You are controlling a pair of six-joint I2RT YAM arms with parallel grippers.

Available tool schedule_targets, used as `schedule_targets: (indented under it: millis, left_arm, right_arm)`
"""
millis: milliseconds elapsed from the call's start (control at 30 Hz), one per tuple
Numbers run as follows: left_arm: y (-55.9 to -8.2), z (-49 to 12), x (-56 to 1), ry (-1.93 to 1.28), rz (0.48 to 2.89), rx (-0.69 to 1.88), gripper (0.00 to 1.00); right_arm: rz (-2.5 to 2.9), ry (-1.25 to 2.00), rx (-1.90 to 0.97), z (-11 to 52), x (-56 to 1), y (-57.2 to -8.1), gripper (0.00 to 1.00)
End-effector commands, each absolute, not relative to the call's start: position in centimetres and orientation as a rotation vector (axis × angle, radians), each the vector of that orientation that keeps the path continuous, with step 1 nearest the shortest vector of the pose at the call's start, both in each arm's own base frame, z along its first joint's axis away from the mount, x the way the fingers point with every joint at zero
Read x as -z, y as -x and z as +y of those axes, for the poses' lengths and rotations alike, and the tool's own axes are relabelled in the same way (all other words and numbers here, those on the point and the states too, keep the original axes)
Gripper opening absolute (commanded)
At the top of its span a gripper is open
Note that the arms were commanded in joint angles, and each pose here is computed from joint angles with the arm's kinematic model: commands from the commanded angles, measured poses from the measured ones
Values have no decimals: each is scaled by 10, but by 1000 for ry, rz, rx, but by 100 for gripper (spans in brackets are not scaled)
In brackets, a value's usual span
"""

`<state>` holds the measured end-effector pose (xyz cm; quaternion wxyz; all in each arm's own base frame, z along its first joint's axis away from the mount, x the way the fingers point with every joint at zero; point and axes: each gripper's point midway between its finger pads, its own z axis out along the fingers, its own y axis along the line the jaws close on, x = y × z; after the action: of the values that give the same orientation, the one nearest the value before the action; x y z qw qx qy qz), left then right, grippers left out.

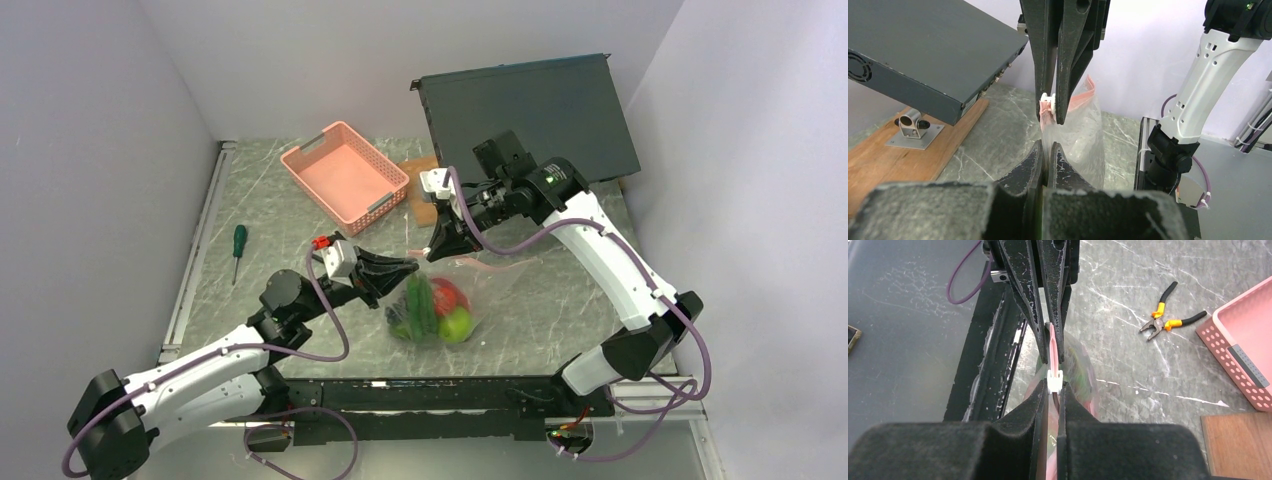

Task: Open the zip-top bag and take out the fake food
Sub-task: Unzip the zipper food storage bag at the center of the board.

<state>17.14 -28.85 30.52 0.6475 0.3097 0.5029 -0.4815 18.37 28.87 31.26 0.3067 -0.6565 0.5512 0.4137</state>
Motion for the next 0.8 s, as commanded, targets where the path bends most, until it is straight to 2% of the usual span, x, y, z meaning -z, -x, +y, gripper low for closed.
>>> schedule_targets:
  millis: [0,767]
  left_arm:
    - [-170,-286,-327,-704,1078,1085,0]
    - [-187,-261,-332,-597,1094,980,0]
  right_arm:
    - [1440,1703,-1070,281,-329,-185,0]
    - [1490,1532,-985,234,-332,-197,0]
